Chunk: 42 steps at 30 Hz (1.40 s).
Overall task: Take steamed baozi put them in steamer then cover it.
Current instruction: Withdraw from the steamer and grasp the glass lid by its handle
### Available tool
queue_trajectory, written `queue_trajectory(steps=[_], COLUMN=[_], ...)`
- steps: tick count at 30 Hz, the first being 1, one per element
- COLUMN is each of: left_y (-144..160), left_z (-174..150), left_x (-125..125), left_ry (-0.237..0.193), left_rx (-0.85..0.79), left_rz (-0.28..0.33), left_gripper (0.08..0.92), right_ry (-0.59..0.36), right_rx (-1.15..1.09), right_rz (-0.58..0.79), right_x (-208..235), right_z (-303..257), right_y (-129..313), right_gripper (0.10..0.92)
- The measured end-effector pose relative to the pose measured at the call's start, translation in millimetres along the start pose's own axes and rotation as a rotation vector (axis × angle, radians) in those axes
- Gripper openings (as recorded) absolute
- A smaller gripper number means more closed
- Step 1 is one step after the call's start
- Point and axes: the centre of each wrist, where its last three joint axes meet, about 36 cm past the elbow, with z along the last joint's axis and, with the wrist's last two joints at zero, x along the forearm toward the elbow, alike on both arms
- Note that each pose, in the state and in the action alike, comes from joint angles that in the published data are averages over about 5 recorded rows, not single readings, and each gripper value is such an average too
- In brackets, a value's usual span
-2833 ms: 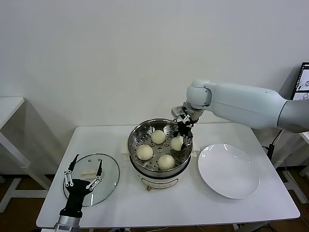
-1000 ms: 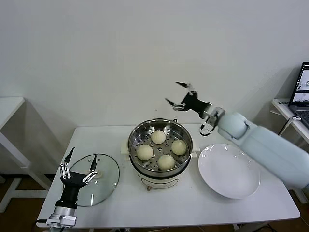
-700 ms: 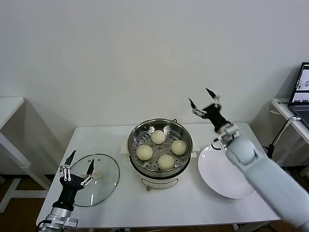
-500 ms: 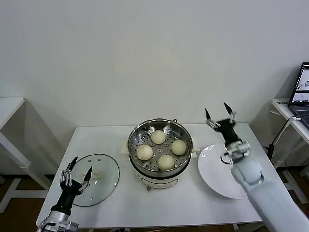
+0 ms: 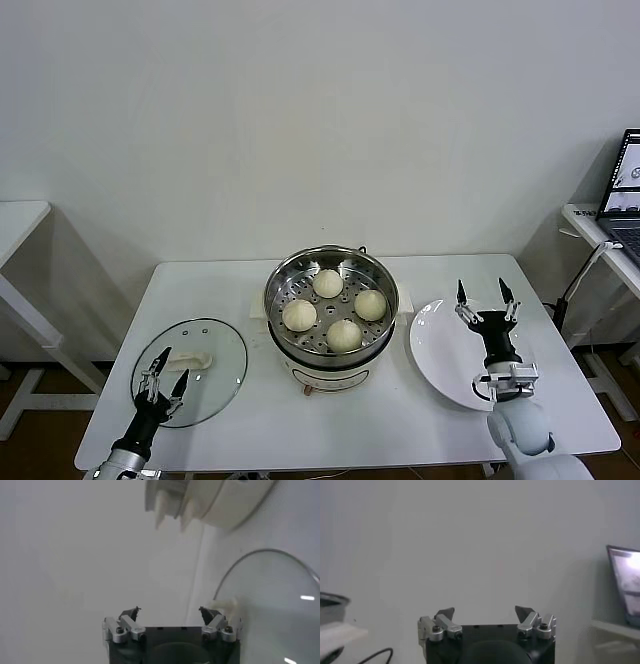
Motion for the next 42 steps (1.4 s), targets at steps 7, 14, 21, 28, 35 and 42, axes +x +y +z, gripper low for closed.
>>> queue_trajectory(steps=[7, 14, 21, 28, 35, 42], left_y=[-11.6, -19.6, -20.3, -22.8, -24.2, -25.4], left_z=[6.2, 8.8, 5.9, 3.3, -0.2, -6.3], left_x=[-7.8, -16.0, -26.5, -34.7, -43.5, -52.2], left_ry=[0.025, 0.045, 0.059, 0.073, 0.085, 0.093], left_rx=[-0.04, -0.062, -0.073, -0.079, -0.084, -0.084], left_rz=[0.001, -0.007, -0.026, -0.028, -0.033, -0.034], left_gripper=[0.823, 0.823, 0.823, 0.823, 0.823, 0.823], right_ry=[0.021, 0.036, 0.044, 0.046, 0.051, 0.053], right_rx=[-0.002, 0.004, 0.011, 0.015, 0.019, 0.022], right_rz=[0.014, 0.023, 0.028, 0.034, 0.038, 0.037], right_x=[14.8, 25.3, 31.5, 33.4, 35.7, 38.0], right_z=[8.9, 14.9, 19.5, 22.2, 25.0, 27.2], right_y=[7.0, 8.7, 9.3, 10.7, 10.7, 12.3], right_gripper=[0.823, 0.823, 0.823, 0.823, 0.823, 0.823])
